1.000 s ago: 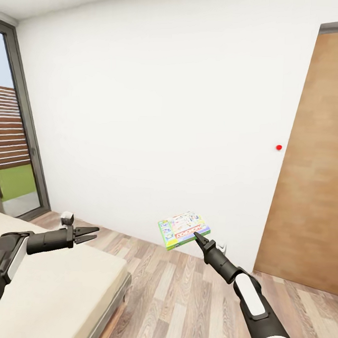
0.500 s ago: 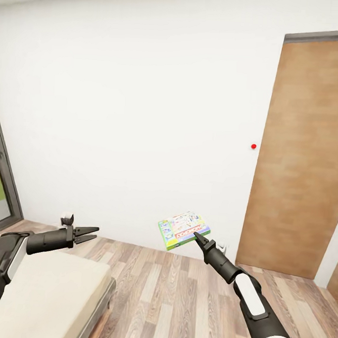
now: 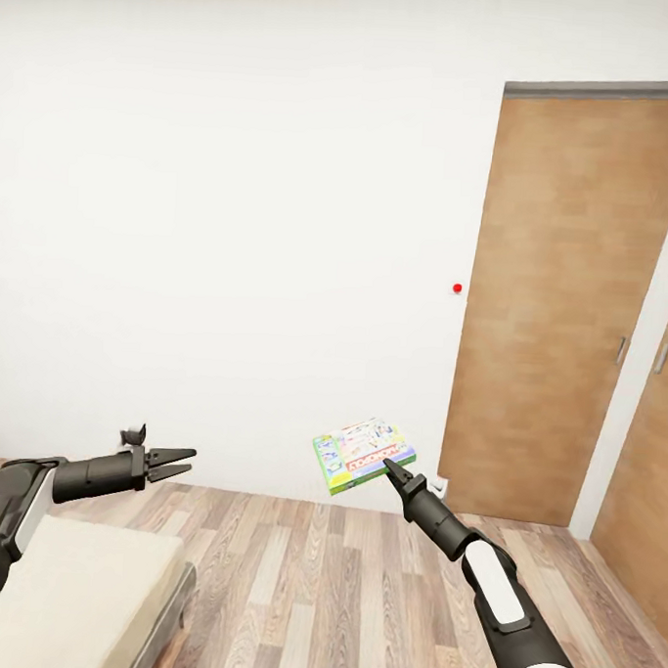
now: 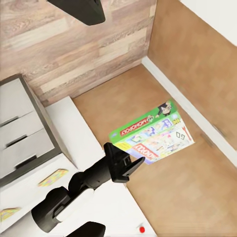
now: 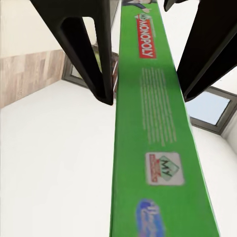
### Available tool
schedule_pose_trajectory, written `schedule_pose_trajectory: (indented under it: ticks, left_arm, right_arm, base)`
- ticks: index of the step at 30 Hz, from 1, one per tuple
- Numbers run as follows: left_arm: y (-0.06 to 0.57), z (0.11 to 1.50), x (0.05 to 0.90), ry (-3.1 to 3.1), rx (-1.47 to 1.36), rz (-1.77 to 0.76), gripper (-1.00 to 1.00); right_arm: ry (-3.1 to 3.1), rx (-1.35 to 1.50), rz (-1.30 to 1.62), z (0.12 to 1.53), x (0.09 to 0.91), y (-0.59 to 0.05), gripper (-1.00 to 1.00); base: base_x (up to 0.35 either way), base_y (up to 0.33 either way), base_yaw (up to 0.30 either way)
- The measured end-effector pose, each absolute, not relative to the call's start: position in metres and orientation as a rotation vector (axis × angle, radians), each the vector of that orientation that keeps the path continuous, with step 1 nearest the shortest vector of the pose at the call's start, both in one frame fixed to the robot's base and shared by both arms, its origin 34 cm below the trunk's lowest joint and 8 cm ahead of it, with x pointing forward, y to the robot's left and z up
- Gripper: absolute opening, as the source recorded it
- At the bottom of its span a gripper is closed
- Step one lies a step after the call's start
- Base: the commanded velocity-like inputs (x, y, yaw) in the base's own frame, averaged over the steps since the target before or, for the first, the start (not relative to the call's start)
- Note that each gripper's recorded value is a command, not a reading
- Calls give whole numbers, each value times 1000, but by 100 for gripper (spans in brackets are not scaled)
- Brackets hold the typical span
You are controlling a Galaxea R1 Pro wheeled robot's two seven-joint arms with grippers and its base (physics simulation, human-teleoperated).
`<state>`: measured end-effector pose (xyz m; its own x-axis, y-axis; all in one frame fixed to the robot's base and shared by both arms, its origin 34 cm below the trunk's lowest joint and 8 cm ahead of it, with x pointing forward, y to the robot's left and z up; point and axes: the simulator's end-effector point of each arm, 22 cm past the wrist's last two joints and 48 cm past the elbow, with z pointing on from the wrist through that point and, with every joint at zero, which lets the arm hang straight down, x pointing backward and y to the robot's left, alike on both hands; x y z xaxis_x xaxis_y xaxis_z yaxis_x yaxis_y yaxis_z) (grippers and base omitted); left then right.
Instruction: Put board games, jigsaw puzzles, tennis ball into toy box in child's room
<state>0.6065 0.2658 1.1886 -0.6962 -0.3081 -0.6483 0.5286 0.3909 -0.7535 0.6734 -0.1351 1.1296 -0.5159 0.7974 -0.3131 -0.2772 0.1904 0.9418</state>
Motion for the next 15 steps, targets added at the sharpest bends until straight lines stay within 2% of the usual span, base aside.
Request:
schedule_pose_trajectory:
  ticks: [12,15]
  left_arm:
    - [266,1191,605,1887,194,-1389,100]
    - [266,1192,605,1886,194,-1388,100]
  right_arm:
    - [1552,499,1492,1136,672,-134,-100]
    - [1550,499,1493,1136,672,-135,-100]
  base:
    - [0,0,-247]
    - [0,0,-143]
